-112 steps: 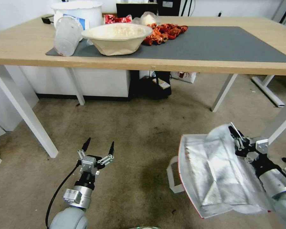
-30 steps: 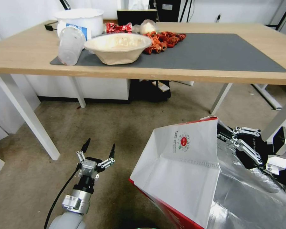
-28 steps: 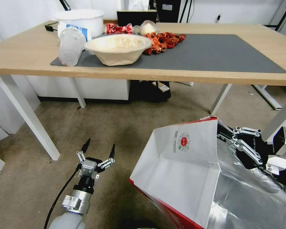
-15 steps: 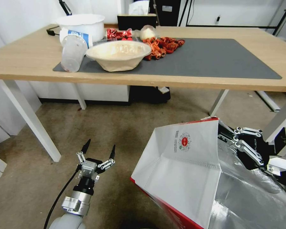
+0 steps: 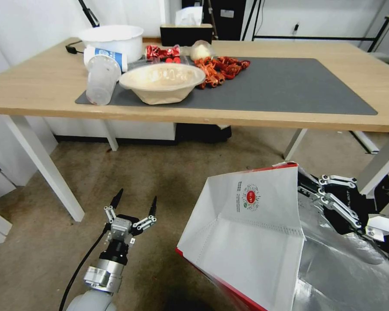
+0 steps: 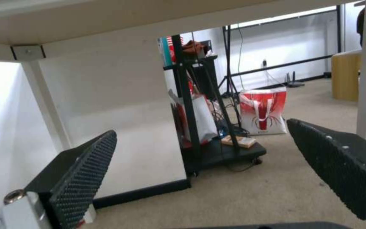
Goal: Pick up the food delivery bag from the floor and place it on the table.
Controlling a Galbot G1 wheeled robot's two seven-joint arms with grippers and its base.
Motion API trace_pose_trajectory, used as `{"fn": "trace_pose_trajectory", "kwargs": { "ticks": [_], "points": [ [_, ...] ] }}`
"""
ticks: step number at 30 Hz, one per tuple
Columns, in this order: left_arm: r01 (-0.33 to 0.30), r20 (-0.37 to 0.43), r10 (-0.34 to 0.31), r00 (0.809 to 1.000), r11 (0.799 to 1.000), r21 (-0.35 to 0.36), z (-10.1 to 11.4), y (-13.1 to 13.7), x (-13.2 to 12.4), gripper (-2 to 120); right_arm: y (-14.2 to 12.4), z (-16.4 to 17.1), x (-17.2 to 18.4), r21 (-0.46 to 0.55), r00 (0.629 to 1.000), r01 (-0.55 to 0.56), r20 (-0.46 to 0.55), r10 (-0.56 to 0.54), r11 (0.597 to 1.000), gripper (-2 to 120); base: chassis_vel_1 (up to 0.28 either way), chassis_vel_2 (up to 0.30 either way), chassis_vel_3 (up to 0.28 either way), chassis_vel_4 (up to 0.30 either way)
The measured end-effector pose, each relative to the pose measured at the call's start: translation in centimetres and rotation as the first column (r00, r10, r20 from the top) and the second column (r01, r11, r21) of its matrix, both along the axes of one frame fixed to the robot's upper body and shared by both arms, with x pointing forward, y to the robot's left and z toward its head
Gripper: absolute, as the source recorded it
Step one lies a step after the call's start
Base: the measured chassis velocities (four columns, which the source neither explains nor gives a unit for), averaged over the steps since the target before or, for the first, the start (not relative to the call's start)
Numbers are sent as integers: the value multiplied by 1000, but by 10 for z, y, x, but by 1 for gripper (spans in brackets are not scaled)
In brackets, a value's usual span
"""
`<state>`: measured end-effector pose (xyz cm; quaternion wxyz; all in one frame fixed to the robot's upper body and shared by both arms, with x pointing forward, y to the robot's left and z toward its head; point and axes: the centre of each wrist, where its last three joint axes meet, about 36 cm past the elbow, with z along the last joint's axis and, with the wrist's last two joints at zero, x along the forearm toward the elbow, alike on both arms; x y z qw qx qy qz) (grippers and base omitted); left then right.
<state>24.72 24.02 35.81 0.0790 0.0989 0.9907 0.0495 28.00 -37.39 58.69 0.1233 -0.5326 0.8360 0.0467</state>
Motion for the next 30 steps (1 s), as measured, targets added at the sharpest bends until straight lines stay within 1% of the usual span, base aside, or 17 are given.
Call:
{"fn": "trace_pose_trajectory", "kwargs": {
  "ticks": [19,30],
  "points": [
    [-3,-9,3,1000,1000,5,3,0,0,100,-1,-1,1,8,1000,1,0,-1,1000,0,0,0,0,0],
    [-21,-40,22,999,1000,22,8,-1,-4,100,0,-2,0,15,1000,5,-1,-5,1000,0,0,0,0,0]
  ]
}}
